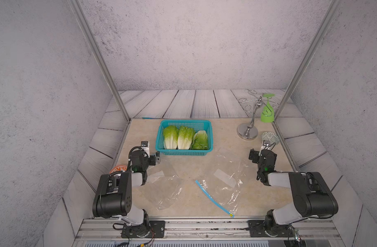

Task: Put the chinese cabbages into a zipper bag and zip it
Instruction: Move the basket to the center of the board.

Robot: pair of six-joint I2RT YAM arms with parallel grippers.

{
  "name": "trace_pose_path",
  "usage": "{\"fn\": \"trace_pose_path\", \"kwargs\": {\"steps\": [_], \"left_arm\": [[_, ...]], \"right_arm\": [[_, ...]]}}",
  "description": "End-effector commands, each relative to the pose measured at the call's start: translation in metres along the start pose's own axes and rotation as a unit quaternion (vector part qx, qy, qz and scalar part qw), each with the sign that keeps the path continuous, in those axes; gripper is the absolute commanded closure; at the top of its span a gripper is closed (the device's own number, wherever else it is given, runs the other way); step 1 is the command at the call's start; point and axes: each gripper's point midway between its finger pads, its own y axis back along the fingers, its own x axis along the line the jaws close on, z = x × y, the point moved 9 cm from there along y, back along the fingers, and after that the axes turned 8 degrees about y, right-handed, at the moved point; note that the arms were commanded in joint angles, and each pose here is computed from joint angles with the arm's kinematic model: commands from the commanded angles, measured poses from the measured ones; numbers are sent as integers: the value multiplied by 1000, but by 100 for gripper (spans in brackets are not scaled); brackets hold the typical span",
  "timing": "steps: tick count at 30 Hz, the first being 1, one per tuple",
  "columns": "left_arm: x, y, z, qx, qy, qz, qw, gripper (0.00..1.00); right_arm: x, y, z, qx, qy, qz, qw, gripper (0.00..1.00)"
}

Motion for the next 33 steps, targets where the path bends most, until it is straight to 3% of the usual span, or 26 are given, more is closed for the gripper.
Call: {"fn": "trace_pose_path", "kwargs": {"steps": [1,20,23,25,27,30,33], "left_arm": [[-1,-2,7,-12,-6,-10,1000,1],[-2,-2,7,-10,-7,-5,1000,1],[0,-1,20,-25,2,36,999,1],[0,6,35,0,12,57,998,1],[0,12,47,3,20,69,997,1],[-5,22,61,-2,52,57,997,1],[-11,34,80,-24,83,38,996,1]], "right_arm": [[1,-3,1,1,-4,-3,1000,1],[1,-4,2,1,-6,-2,1000,1],[0,0,6,-4,-4,-2,1000,1],[6,6,17,-12,22,18,1000,1],[7,16,34,28,20,5,999,1],[-7,28,58,104,-44,-40,993,1],[-19,52,69,208,-104,-82,969,1]]}}
